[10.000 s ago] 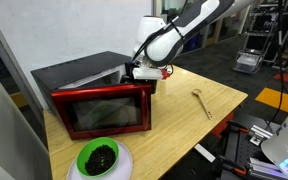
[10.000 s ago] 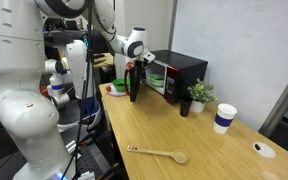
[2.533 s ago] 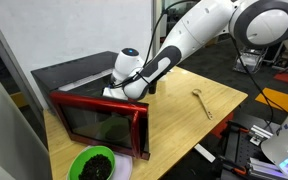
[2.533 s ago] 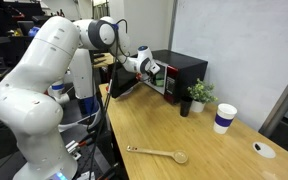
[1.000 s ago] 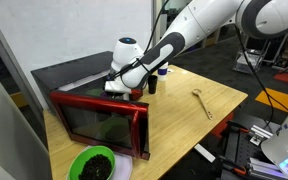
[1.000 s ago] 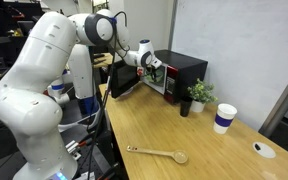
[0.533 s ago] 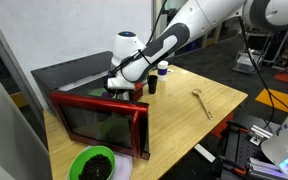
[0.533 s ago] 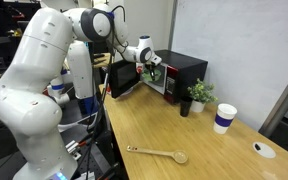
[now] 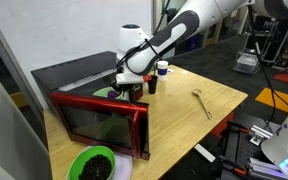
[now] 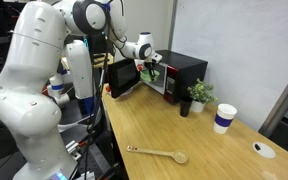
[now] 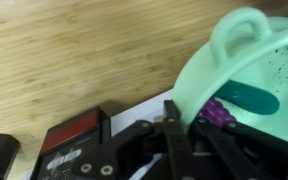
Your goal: Take the green pot out of the microwave
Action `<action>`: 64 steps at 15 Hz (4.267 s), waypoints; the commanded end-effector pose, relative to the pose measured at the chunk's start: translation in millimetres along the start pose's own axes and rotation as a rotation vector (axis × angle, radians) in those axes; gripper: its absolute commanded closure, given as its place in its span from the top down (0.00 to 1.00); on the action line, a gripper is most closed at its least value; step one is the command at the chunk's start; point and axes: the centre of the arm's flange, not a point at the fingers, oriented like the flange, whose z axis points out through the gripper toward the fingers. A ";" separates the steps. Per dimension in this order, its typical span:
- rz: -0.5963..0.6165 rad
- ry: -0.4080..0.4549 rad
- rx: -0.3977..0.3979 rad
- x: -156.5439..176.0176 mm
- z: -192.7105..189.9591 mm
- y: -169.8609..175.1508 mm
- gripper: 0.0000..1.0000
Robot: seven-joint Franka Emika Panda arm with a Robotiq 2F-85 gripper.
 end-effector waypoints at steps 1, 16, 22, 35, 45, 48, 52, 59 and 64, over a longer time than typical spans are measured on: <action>-0.076 -0.044 -0.023 -11.8 -12.8 32.3 0.02; -0.333 -0.167 0.053 -28.9 -51.1 151.5 0.02; -0.412 -0.139 0.035 -33.6 -61.6 204.3 0.02; -0.415 -0.035 0.075 -29.4 -45.0 304.3 0.02; -0.403 -0.012 0.056 -10.2 -34.7 377.2 0.02; -0.396 -0.004 0.043 -11.7 -21.3 389.2 0.02; -0.386 -0.017 0.060 -23.2 4.2 394.4 0.02; -0.363 -0.043 0.053 -34.9 23.9 414.2 0.02; -0.323 -0.044 0.019 -37.1 23.9 437.0 0.02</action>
